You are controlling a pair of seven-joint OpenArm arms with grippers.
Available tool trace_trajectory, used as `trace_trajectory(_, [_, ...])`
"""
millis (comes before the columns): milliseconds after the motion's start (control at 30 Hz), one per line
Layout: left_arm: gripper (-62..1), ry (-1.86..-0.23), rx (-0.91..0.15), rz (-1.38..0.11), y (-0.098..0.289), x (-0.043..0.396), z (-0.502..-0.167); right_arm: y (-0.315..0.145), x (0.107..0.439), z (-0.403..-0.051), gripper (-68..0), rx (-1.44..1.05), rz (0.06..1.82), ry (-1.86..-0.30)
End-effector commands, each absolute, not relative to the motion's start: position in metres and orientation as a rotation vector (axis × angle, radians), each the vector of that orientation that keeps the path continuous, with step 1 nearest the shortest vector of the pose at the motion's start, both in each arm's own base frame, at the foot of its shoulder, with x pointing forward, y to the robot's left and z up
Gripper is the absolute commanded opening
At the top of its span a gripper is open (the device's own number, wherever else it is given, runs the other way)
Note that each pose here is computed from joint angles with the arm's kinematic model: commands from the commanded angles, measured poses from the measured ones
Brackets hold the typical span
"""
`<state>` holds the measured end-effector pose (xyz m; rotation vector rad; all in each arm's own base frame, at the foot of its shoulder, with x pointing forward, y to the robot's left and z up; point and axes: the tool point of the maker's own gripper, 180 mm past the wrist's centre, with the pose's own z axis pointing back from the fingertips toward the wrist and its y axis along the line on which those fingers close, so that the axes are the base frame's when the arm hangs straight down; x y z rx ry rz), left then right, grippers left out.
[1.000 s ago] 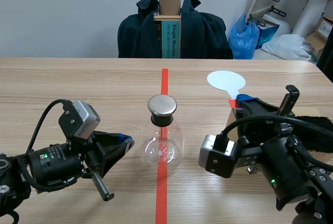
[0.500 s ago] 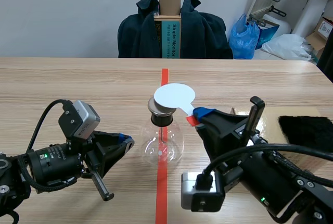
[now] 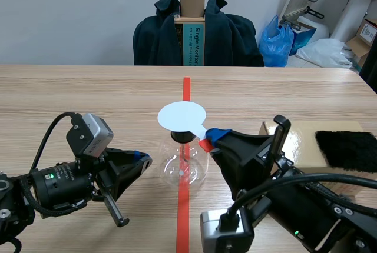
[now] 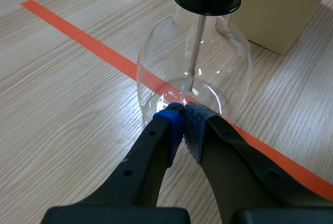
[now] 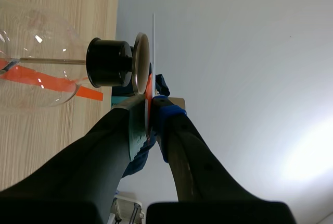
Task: Do the electroscope experiment.
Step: 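Move the plate toward and away from the electroscope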
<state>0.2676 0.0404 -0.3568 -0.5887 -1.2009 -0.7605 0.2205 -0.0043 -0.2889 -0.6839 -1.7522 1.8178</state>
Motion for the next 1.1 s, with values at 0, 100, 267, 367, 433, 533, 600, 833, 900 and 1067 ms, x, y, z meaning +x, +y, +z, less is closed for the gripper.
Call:
trace_trajectory(0, [-59.3, -1.235, -0.607, -0.749, 0.037, 0.271, -0.348, -0.008, 0.227, -0.278, -66.7, -0.732, 1.814, -1.781])
trace_trajectory(100, [-59.3, -1.235, -0.607, -0.749, 0.037, 0.271, -0.348, -0.01, 0.229, -0.278, -66.7, -0.748, 1.8, -1.768])
trace_trajectory(267, [-59.3, -1.235, -0.607, -0.749, 0.037, 0.271, -0.348, -0.023, 0.241, -0.277, -66.7, -0.82, 1.735, -1.707])
trace_trajectory(367, [-59.3, -1.235, -0.607, -0.749, 0.037, 0.271, -0.348, -0.035, 0.251, -0.277, -66.7, -0.884, 1.673, -1.648])
trace_trajectory(433, [-59.3, -1.235, -0.607, -0.749, 0.037, 0.271, -0.348, -0.045, 0.258, -0.276, -66.7, -0.928, 1.628, -1.605])
trace_trajectory(533, [-59.3, -1.235, -0.607, -0.749, 0.037, 0.271, -0.348, -0.061, 0.266, -0.276, -66.7, -0.994, 1.556, -1.536])
trace_trajectory(600, [-59.3, -1.235, -0.607, -0.749, 0.037, 0.271, -0.348, -0.071, 0.271, -0.275, -66.7, -1.032, 1.511, -1.494])
trace_trajectory(833, [-59.3, -1.235, -0.607, -0.749, 0.037, 0.271, -0.348, -0.092, 0.278, -0.275, -66.7, -1.104, 1.423, -1.409])
trace_trajectory(900, [-59.3, -1.235, -0.607, -0.749, 0.037, 0.271, -0.348, -0.092, 0.278, -0.275, -66.7, -1.107, 1.42, -1.406])
trace_trajectory(1067, [-59.3, -1.235, -0.607, -0.749, 0.037, 0.271, -0.348, -0.081, 0.275, -0.275, -66.7, -1.069, 1.468, -1.452])
